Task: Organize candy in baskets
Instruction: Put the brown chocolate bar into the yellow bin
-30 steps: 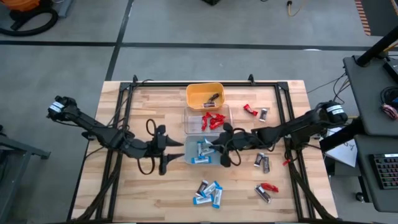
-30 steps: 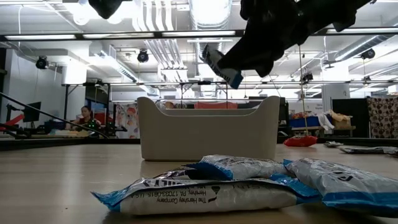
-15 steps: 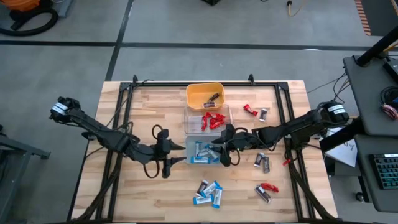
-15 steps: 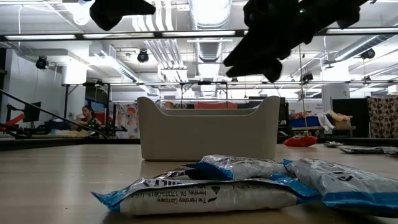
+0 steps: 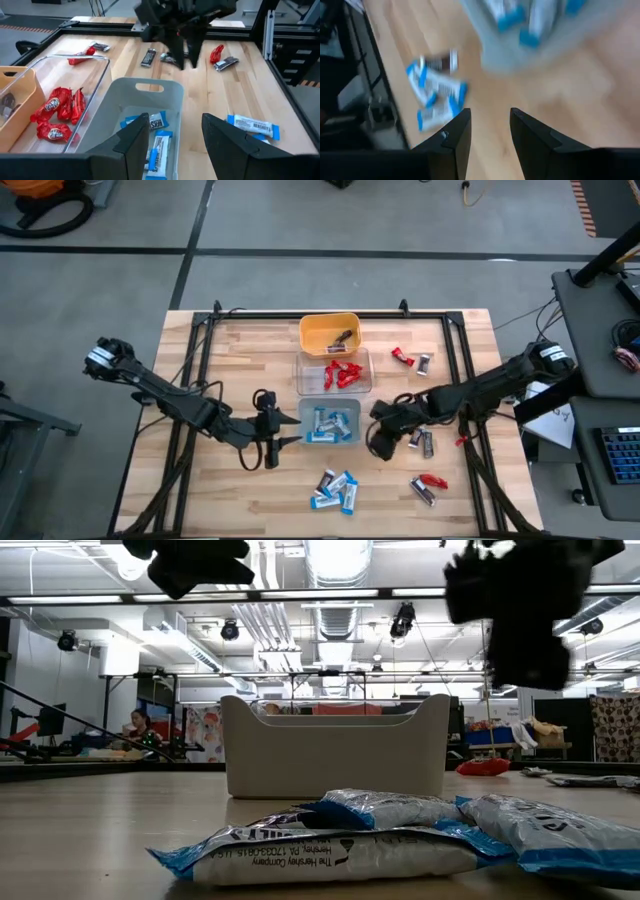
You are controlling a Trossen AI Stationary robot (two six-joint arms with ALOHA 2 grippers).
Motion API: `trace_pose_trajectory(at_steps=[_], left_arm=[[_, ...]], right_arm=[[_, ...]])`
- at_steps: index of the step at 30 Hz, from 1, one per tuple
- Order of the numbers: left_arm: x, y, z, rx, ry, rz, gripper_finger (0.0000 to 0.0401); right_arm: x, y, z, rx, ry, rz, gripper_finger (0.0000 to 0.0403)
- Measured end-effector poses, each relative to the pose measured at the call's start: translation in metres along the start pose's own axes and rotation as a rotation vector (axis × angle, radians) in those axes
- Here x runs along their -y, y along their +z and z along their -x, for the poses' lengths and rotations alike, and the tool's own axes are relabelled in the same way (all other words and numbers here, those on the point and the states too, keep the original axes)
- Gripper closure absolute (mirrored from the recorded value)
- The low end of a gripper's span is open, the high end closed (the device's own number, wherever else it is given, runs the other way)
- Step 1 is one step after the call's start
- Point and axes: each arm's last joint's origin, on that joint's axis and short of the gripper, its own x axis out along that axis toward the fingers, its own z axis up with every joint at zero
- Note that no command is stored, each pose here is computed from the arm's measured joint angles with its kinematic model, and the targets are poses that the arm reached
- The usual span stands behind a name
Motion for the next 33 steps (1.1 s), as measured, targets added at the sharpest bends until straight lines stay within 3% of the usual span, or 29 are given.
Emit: trace_pose_trajectory(at_steps=[5,16,20,24,33], left_arm=[[-0.001,0.001,0.000,0.013,0.041,-0.016,0.0235],[-0.002,0.009,-0.001,0.083,0.047,-0.076,0.0235],[-0.003,0.011,-0.001,0.103,0.049,-0.089,0.0235],[-0.004,0.012,-0.002,0.104,0.054,-0.096,0.0235],[-0.005,0.012,-0.003,0.103,0.060,-0.113,0.0235]], right_arm=[[0.007,-0.020,0.000,-0.189,-0.094,-0.169,0.0277],[0.036,-0.054,0.019,-0.450,-0.544,-0.458,0.0298],[0.043,-0.059,0.026,-0.500,-0.642,-0.448,0.0306],[0.044,-0.059,0.026,-0.494,-0.651,-0.419,0.0305],[0.046,-0.057,0.024,-0.399,-0.687,-0.404,0.0233]])
